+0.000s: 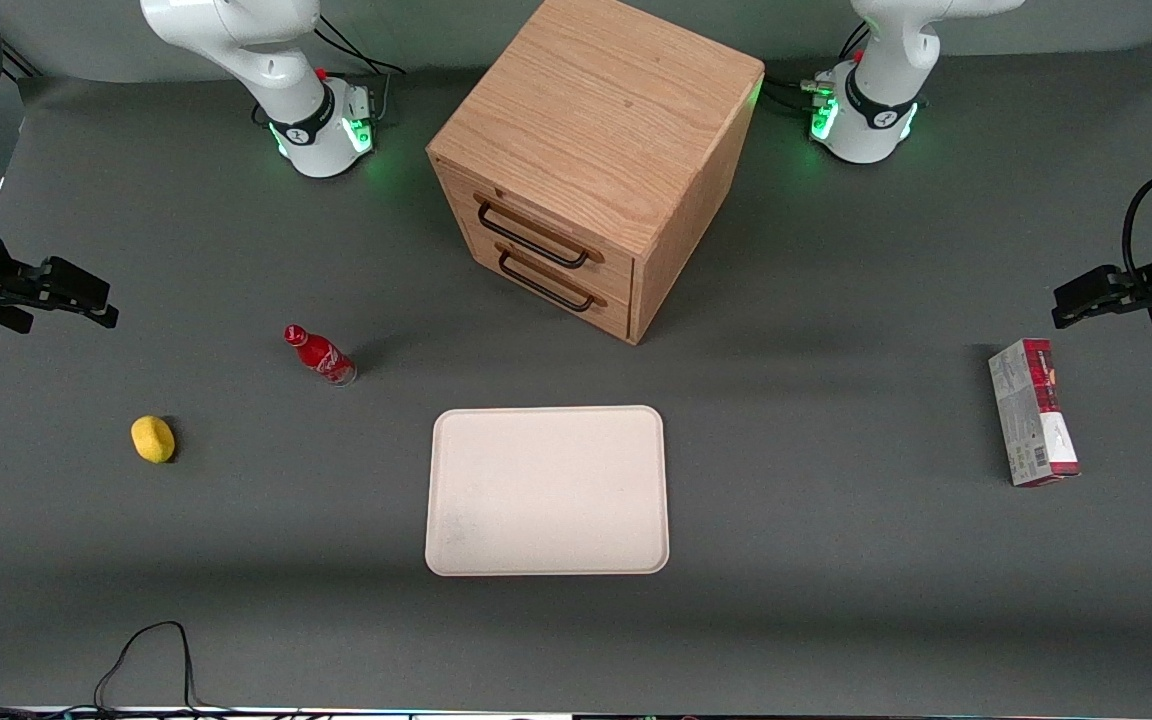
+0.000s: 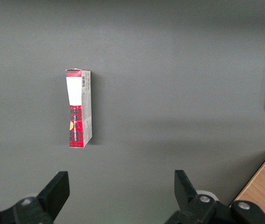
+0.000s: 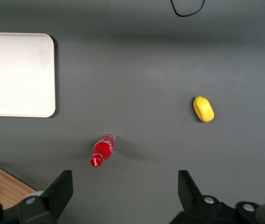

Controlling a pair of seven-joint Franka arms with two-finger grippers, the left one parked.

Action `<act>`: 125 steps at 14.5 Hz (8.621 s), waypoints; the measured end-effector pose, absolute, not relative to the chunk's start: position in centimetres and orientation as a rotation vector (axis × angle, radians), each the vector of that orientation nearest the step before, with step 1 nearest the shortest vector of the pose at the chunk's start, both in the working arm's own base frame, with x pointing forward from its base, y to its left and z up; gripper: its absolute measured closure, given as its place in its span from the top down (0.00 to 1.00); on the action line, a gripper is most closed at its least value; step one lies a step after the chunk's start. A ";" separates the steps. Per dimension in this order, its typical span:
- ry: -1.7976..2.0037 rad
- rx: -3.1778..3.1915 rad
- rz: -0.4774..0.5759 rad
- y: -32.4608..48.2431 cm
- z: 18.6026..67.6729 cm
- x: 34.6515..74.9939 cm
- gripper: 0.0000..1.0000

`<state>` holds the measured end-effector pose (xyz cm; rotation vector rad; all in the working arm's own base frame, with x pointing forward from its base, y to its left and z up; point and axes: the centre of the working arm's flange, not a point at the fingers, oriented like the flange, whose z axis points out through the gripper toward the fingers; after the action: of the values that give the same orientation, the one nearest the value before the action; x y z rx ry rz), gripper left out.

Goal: Open upper drawer

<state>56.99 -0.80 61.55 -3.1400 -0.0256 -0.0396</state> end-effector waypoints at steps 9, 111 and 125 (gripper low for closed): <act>-0.130 -3.136 -0.051 3.1 61.5 57.6 1.00; -1.319 -2.750 0.122 31.8 40.5 59.0 1.00; -1.227 -2.797 0.110 28.3 39.8 62.6 1.00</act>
<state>62.58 28.28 39.76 -2.7968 -1.2266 0.1101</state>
